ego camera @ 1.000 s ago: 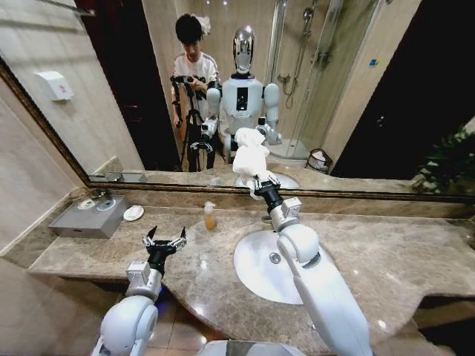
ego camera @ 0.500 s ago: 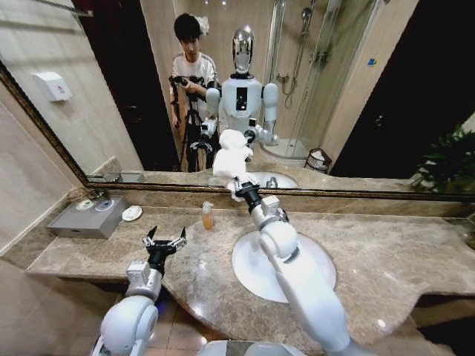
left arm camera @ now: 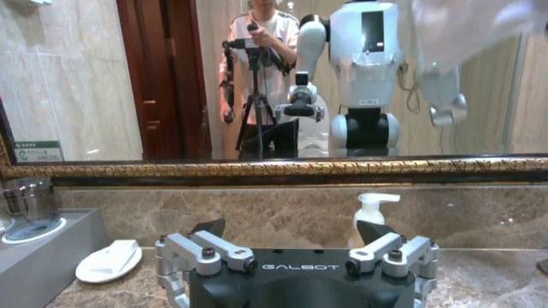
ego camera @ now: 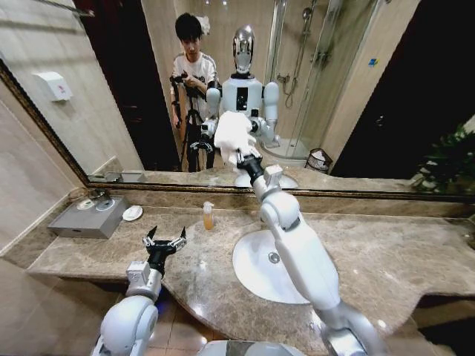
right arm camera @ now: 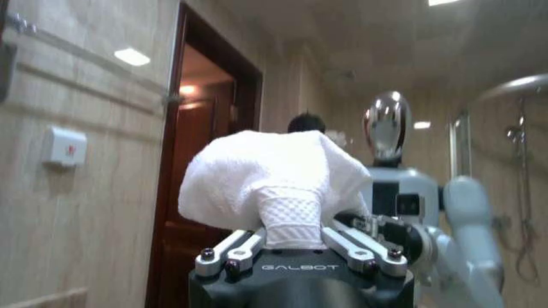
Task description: Pick up the towel from the sink counter and wipe the mirror surface.
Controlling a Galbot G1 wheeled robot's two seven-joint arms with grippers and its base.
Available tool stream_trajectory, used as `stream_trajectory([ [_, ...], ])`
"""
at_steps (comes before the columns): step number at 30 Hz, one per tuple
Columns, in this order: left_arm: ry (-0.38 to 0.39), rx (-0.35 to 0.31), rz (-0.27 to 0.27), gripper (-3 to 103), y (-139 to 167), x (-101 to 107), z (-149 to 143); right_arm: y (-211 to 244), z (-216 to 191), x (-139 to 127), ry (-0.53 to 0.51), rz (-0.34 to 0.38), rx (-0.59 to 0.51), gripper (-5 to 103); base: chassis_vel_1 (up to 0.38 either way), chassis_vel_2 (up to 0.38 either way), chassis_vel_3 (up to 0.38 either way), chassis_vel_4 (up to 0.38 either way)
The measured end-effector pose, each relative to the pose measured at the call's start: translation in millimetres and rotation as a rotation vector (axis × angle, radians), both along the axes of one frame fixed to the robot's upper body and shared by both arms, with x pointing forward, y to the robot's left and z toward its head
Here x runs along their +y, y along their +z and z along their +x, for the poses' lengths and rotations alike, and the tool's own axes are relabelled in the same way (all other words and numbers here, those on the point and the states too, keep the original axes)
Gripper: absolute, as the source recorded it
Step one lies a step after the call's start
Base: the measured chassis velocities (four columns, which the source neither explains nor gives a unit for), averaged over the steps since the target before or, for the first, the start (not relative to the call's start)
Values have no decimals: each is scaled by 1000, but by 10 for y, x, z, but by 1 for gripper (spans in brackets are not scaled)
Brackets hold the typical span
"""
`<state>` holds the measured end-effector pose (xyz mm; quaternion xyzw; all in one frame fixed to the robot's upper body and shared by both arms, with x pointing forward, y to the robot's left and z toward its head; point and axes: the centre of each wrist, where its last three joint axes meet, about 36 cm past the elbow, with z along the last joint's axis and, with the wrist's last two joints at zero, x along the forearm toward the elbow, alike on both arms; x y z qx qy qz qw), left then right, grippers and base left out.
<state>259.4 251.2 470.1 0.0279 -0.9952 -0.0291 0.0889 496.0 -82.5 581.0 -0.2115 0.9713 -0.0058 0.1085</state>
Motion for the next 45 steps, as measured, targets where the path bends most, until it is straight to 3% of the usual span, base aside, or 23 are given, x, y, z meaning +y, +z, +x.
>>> stream_trajectory([
  [11,0,0,0,100,0,0,0,-607,-16,93,-4,-88,91,12,0,0,0,0],
  [18,0,0,0,100,0,0,0,-112,90,93,-34,-41,-33,12,0,0,0,0],
  [23,0,0,0,100,0,0,0,-155,102,71,-65,-75,-68,12,0,0,0,0],
  [31,0,0,0,100,0,0,0,-847,99,184,-61,-134,81,12,0,0,0,0],
  [34,0,0,0,100,0,0,0,-885,98,191,-60,-138,90,12,0,0,0,0],
  [37,0,0,0,100,0,0,0,-830,107,195,-62,-131,76,12,0,0,0,0],
  [42,0,0,0,100,0,0,0,-199,42,160,-79,-54,-67,12,0,0,0,0],
  [45,0,0,0,100,0,0,0,-86,33,132,-86,-41,-89,12,0,0,0,0],
])
